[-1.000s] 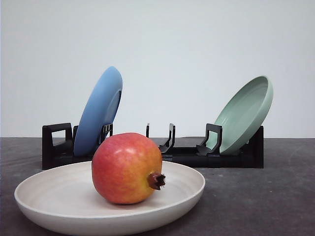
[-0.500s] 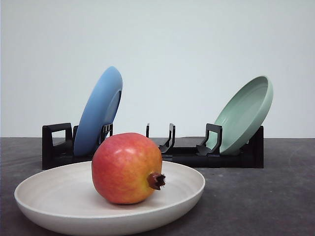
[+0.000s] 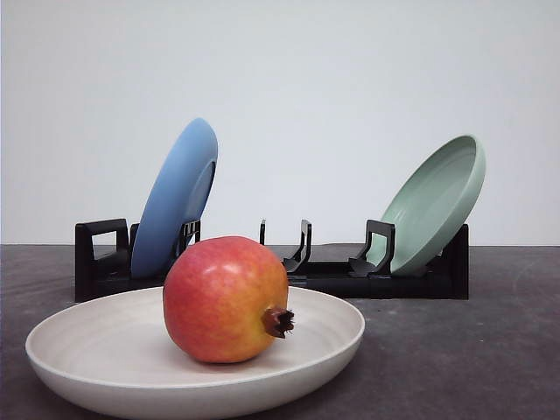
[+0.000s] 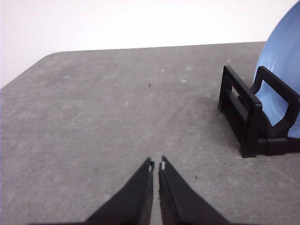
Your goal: Place pomegranate in white plate
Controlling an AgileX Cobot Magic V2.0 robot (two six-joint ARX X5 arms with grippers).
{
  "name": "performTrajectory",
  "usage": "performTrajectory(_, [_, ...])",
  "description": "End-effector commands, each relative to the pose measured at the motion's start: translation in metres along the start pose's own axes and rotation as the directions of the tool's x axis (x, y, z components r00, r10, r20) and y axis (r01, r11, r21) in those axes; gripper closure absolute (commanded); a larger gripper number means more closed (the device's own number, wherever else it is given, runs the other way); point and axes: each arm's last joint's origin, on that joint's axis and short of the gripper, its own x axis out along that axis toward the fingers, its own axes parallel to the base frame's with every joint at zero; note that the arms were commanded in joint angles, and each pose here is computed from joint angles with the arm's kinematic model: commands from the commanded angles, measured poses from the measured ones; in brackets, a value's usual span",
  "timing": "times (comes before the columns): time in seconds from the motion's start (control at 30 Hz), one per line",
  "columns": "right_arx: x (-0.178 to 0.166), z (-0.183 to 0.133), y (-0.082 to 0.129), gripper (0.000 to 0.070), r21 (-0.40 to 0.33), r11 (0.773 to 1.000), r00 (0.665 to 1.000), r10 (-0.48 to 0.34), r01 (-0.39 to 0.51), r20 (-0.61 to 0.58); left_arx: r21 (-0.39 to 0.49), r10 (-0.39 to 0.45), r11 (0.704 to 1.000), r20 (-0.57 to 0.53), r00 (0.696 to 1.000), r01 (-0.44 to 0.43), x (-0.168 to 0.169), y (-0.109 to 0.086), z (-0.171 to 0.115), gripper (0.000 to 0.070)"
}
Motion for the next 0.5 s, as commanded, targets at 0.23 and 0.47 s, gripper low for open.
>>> performTrajectory(0.23, [0.0003,-0.0001,-0.0003,0.0678,0.002,1.000,1.000,-0.006,0.006,0.010,-0.003,0.000,1.000,-0.013,1.000,0.000,0.0009,-0.0002,-0.0035,0.0700])
performTrajectory(0.47, [0.0003,-0.0001,-0.0003,0.0678,0.002,1.000,1.000,-0.006,0.006,0.010,-0.003,0.000,1.000,-0.014,1.000,0.000,0.0009,-0.0002,-0.0036,0.0700])
